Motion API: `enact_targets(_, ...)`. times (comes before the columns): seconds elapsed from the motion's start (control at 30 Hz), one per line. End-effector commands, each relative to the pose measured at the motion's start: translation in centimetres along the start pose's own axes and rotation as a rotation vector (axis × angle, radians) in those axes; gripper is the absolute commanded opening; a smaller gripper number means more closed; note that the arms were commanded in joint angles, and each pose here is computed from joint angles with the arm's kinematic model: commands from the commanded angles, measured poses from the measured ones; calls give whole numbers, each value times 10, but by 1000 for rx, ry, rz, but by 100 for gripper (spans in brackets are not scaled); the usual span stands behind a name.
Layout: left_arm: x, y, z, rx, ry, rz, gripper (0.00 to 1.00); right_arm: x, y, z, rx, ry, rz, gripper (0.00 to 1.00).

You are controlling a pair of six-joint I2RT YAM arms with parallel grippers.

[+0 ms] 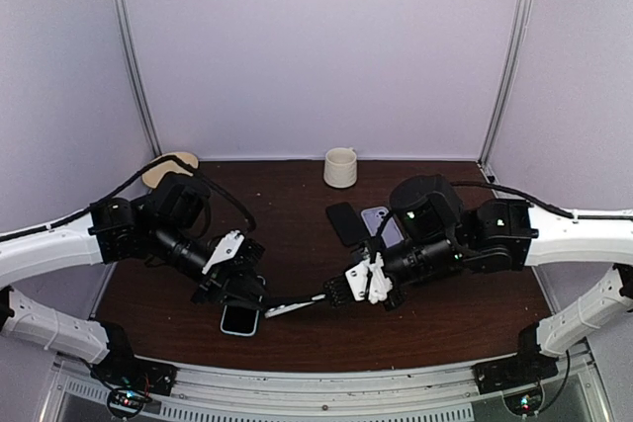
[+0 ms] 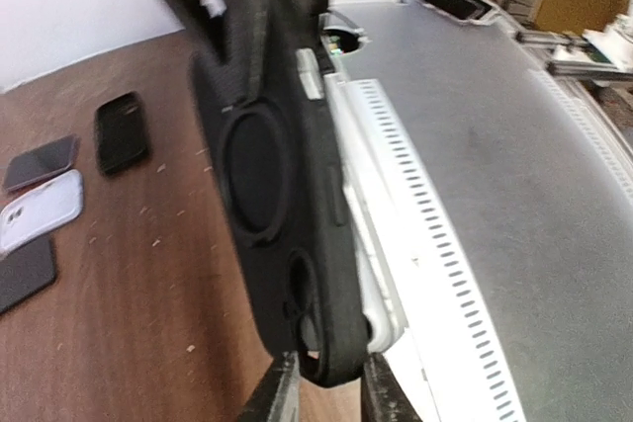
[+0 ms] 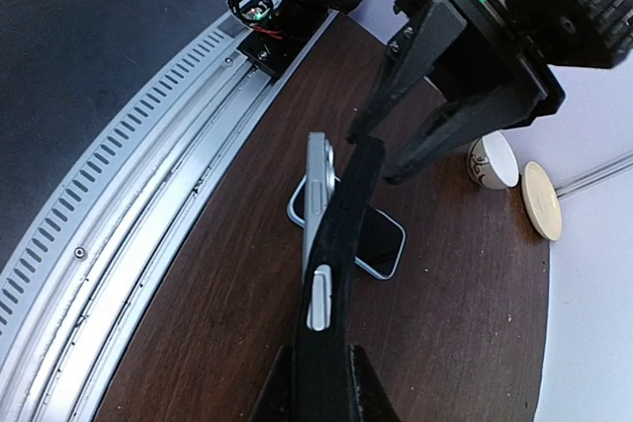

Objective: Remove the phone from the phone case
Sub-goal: Remove the top left corner of the phone from the phone case.

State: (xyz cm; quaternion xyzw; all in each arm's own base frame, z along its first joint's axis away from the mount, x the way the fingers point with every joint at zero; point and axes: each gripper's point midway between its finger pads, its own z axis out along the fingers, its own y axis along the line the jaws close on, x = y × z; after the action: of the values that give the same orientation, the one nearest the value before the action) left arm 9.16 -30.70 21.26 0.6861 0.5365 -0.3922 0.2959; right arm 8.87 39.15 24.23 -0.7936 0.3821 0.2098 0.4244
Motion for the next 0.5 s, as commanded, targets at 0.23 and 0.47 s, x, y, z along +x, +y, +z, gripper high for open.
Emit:
enact_targets(0.23, -47, 85, -53, -518, -89, 143, 45, -39, -29, -26, 184, -240, 112, 0)
enact_targets(0.47, -51, 80, -57, -518, -104, 164, 56, -23, -68, -52, 417, -240, 241, 0)
